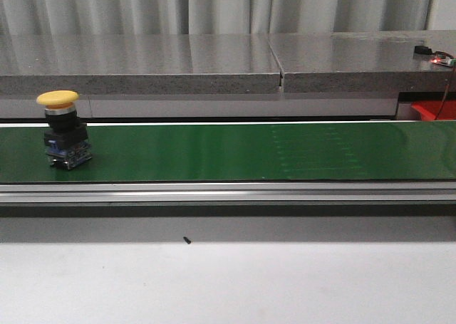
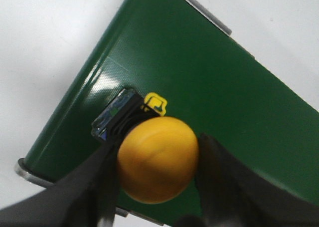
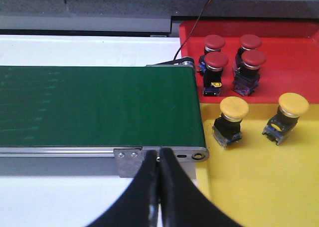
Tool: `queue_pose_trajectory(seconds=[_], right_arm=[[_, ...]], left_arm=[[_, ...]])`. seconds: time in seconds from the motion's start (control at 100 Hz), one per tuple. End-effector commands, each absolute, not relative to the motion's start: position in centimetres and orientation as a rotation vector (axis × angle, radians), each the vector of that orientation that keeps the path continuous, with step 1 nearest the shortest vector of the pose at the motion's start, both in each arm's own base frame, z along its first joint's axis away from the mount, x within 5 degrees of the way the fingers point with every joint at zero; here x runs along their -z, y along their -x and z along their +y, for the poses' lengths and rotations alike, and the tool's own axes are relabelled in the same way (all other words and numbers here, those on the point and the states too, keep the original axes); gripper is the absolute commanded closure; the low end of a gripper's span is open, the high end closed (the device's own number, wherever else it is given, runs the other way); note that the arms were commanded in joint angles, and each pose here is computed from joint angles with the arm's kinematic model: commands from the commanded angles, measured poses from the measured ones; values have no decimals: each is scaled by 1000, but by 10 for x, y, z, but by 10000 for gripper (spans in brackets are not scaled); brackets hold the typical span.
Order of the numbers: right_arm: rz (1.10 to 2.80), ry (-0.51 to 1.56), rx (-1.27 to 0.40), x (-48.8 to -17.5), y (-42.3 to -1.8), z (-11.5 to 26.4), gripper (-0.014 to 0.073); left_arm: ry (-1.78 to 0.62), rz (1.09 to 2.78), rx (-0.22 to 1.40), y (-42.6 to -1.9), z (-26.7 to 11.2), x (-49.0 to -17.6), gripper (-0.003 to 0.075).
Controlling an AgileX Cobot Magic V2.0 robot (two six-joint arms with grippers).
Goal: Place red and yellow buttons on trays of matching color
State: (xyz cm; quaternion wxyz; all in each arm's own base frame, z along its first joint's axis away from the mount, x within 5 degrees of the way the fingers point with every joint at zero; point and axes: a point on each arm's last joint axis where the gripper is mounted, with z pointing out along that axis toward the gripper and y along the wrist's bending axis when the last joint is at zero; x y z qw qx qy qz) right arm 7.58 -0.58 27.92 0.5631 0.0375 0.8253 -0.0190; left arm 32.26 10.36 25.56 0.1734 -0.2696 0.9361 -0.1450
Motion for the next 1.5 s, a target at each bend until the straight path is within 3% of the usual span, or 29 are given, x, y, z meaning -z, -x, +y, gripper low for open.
queue_pose_trajectory(seconds=[0.0,0.06,0.13,0.4,0.52,0.59,0.72,1.17,1.49], right_arm=[[1850,-86,49,-293,-78,-6,653],[1850,-86,49,-293,-78,-6,653],[1850,-86,49,-293,-78,-6,653],[1850,-86,49,-293,-78,-6,653],[1850,-86,49,-293,-78,-6,653],[1850,-86,49,-293,-78,-6,653],[1850,-86,49,-293,-78,-6,653],[1850,-86,49,-293,-78,-6,653],[1850,-86,49,-293,-78,-6,653]], left_arm=[[721,2584,414,-321,100,-278,327],[719,2588,416,-321,100,-278,226],[718,2589,417,-320,99,-278,171],[575,2503,355,-305,92,-312,176],[479,2437,319,-295,79,-336,279],[379,2405,290,-290,66,-349,414],[212,2381,210,-279,42,-366,737],[-178,2256,198,-232,-26,-404,739],[-121,2147,233,-191,-30,-393,739]])
